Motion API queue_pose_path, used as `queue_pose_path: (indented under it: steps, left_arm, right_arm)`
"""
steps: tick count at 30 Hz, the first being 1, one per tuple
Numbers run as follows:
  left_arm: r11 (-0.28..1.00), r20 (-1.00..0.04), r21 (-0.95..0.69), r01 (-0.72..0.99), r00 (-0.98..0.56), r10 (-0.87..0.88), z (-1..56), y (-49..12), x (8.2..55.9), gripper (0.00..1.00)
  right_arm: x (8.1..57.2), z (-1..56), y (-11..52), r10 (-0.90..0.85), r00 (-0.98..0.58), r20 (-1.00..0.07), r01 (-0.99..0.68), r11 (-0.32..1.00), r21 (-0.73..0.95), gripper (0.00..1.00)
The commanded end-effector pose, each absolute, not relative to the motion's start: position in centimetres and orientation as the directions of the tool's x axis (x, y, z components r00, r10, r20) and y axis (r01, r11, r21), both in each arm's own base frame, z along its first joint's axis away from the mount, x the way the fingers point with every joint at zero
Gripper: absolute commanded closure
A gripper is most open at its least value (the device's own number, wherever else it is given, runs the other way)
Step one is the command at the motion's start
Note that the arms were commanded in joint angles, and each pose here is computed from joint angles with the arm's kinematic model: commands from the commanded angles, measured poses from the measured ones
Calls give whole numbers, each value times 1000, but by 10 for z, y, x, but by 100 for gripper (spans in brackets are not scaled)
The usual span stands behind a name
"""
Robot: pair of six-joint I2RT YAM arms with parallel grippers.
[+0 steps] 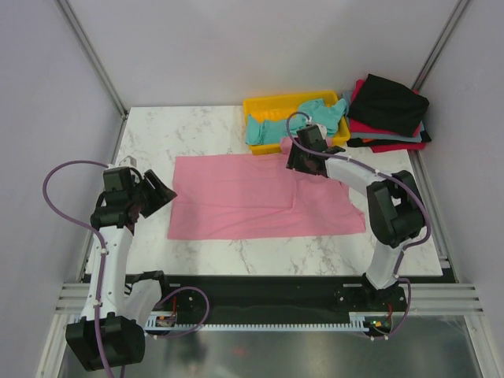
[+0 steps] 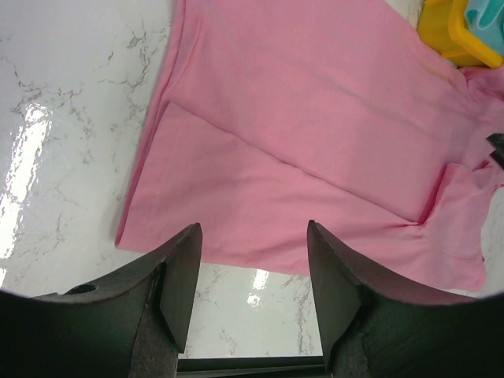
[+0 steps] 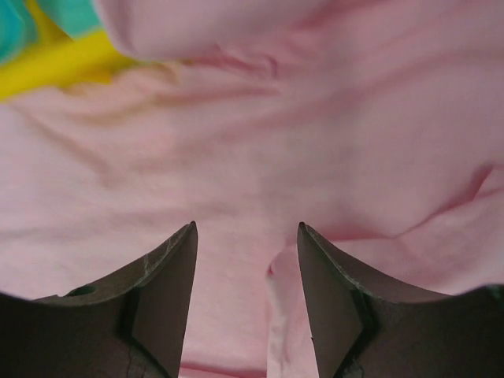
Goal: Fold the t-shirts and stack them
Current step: Fold the tshirt
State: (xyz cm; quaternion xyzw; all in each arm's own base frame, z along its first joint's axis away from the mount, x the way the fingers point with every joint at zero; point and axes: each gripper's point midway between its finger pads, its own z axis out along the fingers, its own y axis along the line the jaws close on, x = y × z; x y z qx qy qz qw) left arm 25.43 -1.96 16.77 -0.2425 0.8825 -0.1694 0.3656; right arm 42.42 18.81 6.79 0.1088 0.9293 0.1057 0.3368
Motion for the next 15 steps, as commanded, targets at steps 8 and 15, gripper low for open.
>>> queue_pose_path:
  steps: [8,15]
  left_arm:
    - [844,-587,-467,-263,-623,-518,169,-21,258,37]
    - [844,-577,-467,-264,-632,-517,166,-21,259,37]
  right_arm:
    - [550,162,152,216,-619,-755,66,972,224,37]
    - [577,131,110,220,-655,-723,117,975,190,38]
